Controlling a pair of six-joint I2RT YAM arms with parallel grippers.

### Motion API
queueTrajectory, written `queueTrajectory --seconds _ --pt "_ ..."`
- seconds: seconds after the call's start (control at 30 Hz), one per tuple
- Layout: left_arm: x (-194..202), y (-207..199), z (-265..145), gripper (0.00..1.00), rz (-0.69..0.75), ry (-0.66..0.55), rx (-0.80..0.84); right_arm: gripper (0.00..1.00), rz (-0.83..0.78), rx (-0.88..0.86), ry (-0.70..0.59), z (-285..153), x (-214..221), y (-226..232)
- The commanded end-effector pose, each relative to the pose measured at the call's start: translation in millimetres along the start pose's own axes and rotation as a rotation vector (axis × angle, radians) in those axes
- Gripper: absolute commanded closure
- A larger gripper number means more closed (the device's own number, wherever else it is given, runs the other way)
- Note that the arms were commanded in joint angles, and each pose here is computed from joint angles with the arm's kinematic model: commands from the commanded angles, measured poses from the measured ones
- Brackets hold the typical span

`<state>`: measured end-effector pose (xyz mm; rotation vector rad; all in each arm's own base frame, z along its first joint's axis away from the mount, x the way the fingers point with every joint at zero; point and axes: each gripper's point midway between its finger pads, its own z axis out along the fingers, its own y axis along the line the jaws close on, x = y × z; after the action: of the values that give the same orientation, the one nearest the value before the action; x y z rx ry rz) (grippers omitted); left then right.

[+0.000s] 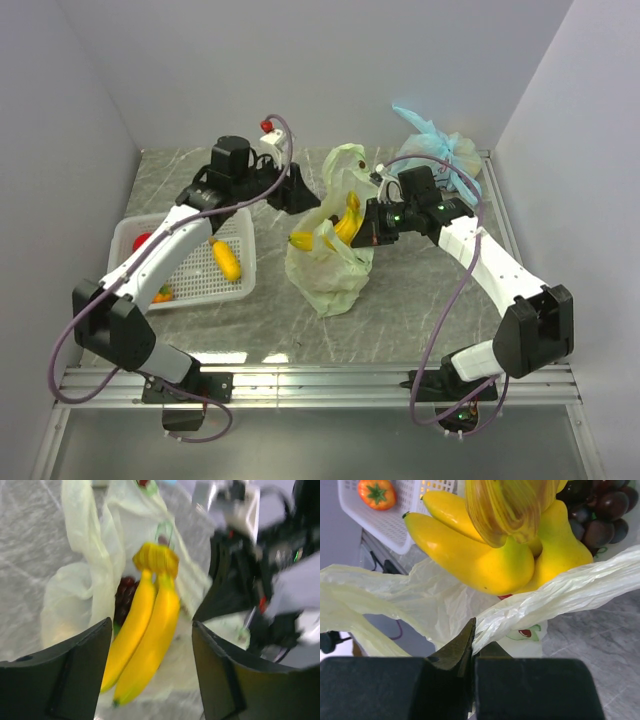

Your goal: Place the fake fruits into the plastic bag and tie a complex knot

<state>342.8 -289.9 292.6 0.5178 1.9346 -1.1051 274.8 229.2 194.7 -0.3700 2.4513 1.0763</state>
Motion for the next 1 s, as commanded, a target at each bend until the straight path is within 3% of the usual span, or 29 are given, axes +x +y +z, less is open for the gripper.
queueTrajectory --seconds 0.0,0.2,0.3,0.63,0.9,0.97 --pt "37 -8 -43 0.29 0.377 0.222 0.054 1.00 -0.082 0.024 -0.057 -14 -10 3" --pt "79 13 -73 0.24 0.689 0.428 0.093 1.00 -0.109 0.037 -0.061 -15 -11 2" --pt "95 19 -69 0.22 0.733 0.505 0.119 1.00 -0.118 0.043 -0.066 -15 -12 1" --pt "100 37 -25 0.19 0.949 0.509 0.069 1.00 -0.147 0.029 -0.047 -15 -11 9" --pt "104 53 1 0.27 1.087 0.532 0.031 1.00 -0.168 0.019 -0.034 -11 -9 14" --pt "108 56 2 0.37 1.090 0.562 0.050 1.00 -0.173 0.024 -0.037 -12 -10 14"
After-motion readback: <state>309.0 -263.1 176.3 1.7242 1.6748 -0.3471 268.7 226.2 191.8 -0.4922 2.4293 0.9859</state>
